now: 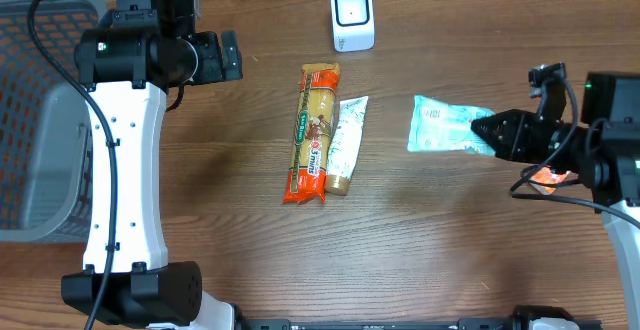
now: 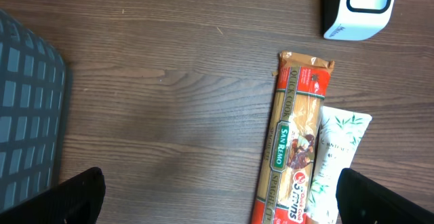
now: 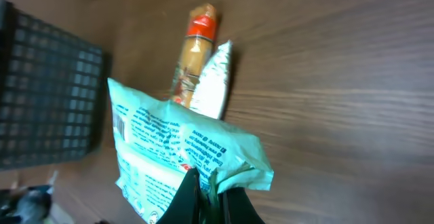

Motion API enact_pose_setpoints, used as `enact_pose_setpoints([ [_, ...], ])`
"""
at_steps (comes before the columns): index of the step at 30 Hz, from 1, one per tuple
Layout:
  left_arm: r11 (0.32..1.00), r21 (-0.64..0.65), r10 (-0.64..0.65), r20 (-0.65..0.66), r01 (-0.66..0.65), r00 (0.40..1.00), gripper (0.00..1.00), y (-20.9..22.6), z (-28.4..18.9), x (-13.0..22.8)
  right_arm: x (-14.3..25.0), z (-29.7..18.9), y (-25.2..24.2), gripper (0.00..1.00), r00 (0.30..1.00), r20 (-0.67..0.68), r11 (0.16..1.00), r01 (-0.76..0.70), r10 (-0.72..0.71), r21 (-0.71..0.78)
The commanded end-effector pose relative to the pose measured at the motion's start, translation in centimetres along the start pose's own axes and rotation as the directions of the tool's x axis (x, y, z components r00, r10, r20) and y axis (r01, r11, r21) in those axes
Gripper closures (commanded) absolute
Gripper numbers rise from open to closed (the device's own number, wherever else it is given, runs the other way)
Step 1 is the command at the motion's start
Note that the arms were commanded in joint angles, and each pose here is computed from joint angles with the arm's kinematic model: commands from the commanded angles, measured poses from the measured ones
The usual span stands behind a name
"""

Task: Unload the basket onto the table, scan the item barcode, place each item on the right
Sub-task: 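Lift the teal packet up to the white scanner with the right gripper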

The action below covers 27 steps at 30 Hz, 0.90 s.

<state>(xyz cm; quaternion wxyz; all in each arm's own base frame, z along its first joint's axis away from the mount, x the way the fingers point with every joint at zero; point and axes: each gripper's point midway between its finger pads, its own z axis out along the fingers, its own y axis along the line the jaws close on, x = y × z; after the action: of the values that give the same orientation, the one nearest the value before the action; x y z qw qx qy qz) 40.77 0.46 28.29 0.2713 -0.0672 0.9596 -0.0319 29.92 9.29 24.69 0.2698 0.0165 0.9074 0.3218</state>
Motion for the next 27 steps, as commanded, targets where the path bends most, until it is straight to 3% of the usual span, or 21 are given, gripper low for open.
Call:
enact_pose_setpoints([
  [1,1.0,-0.008,0.011,0.0,-0.011,1.0,0.0,0.3,0.1,-0.1,-2.6,-0.7,1.1,0.96,0.997,0.064,0.986,0.04,-0.051,0.159],
  [7,1.0,-0.008,0.011,0.0,-0.011,1.0,0.0,0.3,0.1,-0.1,-9.5,2.2,3.7,0.96,0.973,0.101,0.884,0.144,-0.209,0.446],
  [12,1.0,-0.008,0.011,0.0,-0.011,1.0,0.0,0.3,0.1,-0.1,-16.5,7.2,3.1,0.96,0.9,0.143,0.686,0.203,-0.412,0.699],
  [18,1.0,-0.008,0.011,0.0,-0.011,1.0,0.0,0.3,0.1,-0.1,-22.1,14.1,5.1,0.96,0.674,0.073,0.411,0.356,-0.735,0.839],
  [21,1.0,-0.008,0.011,0.0,-0.011,1.0,0.0,0.3,0.1,-0.1,-24.0,16.9,7.1,0.96,0.516,0.005,0.249,0.407,-0.857,0.879],
  [27,1.0,-0.008,0.011,0.0,-0.011,1.0,0.0,0.3,0.1,-0.1,-24.6,21.6,8.1,0.96,0.308,-0.161,0.0,0.462,-0.938,0.887],
])
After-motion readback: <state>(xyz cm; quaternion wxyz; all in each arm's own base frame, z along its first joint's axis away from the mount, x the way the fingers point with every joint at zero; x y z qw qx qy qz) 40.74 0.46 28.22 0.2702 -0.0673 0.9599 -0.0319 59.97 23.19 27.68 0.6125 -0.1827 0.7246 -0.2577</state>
